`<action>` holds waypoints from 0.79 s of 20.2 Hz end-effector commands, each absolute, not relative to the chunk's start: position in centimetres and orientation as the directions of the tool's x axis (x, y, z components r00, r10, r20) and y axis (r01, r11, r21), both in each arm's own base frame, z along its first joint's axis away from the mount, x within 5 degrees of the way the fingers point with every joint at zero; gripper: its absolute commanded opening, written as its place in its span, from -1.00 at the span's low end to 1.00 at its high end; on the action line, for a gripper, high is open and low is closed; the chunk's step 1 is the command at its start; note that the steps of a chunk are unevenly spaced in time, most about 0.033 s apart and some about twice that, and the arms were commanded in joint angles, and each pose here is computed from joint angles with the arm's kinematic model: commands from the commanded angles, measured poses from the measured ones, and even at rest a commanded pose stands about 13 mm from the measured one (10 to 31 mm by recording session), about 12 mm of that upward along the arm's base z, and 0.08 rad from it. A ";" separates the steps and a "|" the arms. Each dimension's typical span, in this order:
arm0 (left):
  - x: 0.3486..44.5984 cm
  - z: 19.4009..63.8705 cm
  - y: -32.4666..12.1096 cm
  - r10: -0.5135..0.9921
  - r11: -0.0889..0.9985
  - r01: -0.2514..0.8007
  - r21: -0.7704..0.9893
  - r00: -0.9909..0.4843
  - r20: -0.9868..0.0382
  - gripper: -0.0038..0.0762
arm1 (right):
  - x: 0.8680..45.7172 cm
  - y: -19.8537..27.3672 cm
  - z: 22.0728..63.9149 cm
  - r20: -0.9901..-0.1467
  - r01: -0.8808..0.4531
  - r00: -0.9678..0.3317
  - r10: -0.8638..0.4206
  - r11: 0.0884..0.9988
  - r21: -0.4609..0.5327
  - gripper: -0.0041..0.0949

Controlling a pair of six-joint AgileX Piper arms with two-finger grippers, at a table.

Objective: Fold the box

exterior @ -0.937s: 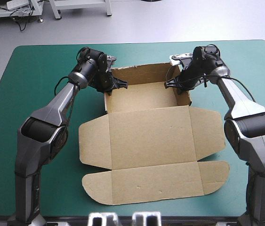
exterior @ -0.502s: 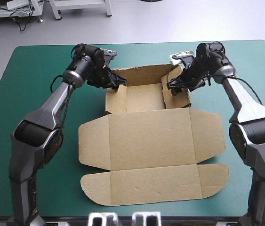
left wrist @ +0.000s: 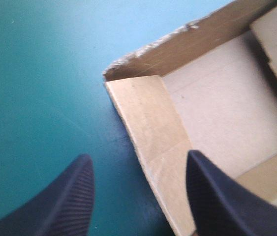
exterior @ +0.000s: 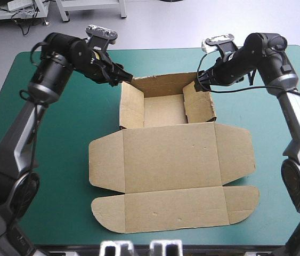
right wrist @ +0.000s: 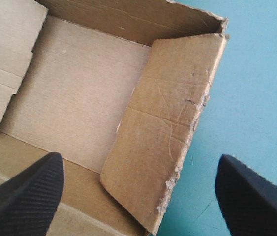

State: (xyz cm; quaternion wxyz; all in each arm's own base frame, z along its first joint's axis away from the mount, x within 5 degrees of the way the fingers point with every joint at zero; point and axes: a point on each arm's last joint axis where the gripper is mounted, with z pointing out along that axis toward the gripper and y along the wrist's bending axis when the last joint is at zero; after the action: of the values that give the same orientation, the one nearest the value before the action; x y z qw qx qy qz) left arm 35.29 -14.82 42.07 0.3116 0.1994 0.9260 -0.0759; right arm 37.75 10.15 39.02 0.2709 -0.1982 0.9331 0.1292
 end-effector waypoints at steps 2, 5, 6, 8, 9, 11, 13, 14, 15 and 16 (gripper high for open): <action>26.7 47.0 -11.9 0.434 0.839 0.541 0.057 -0.604 -0.668 -0.75 | 34.9 9.5 43.2 -0.647 -0.499 -0.686 -0.334 0.862 0.084 0.57; 22.9 46.1 -9.8 0.477 0.837 0.535 0.117 -0.607 -0.636 -0.93 | 34.9 9.3 43.2 -0.642 -0.497 -0.682 -0.349 0.866 0.058 0.57; 20.3 44.8 -8.5 0.490 0.838 0.530 0.132 -0.623 -0.610 -0.93 | 35.2 9.3 42.7 -0.630 -0.498 -0.686 -0.363 0.866 0.044 0.57; 16.2 41.9 -6.8 0.494 0.840 0.529 0.117 -0.658 -0.568 -0.93 | 35.9 9.4 41.4 -0.604 -0.510 -0.697 -0.388 0.860 0.036 0.57; 14.6 40.5 -6.1 0.484 0.849 0.517 0.113 -0.672 -0.561 -0.93 | 36.5 9.5 40.5 -0.585 -0.508 -0.711 -0.390 0.860 0.044 0.57; 11.6 38.5 -4.6 0.407 0.890 0.447 0.088 -0.694 -0.593 -0.93 | 37.8 9.8 38.5 -0.548 -0.505 -0.739 -0.392 0.860 0.066 0.57; 9.0 37.6 -3.4 0.347 0.914 0.401 0.066 -0.685 -0.640 -0.93 | 39.4 10.1 36.0 -0.503 -0.500 -0.769 -0.395 0.862 0.086 0.57; 8.0 37.5 -3.0 0.314 0.924 0.380 0.048 -0.680 -0.662 -0.93 | 40.1 10.3 35.0 -0.487 -0.489 -0.783 -0.387 0.867 0.097 0.57; 6.6 37.7 -2.4 0.273 0.934 0.357 0.026 -0.661 -0.699 -0.93 | 41.2 10.5 33.2 -0.468 -0.479 -0.797 -0.381 0.872 0.106 0.54; 5.8 37.9 -2.0 0.258 0.936 0.352 0.020 -0.643 -0.722 -0.93 | 42.1 10.6 31.9 -0.460 -0.472 -0.804 -0.377 0.875 0.109 0.51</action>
State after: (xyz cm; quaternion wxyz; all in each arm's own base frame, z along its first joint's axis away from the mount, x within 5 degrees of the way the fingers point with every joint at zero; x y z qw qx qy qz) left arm 6.95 -2.49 37.08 0.3552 0.1871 0.9147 -0.0472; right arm 41.73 10.70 30.57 0.1760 -0.2306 0.9510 0.1067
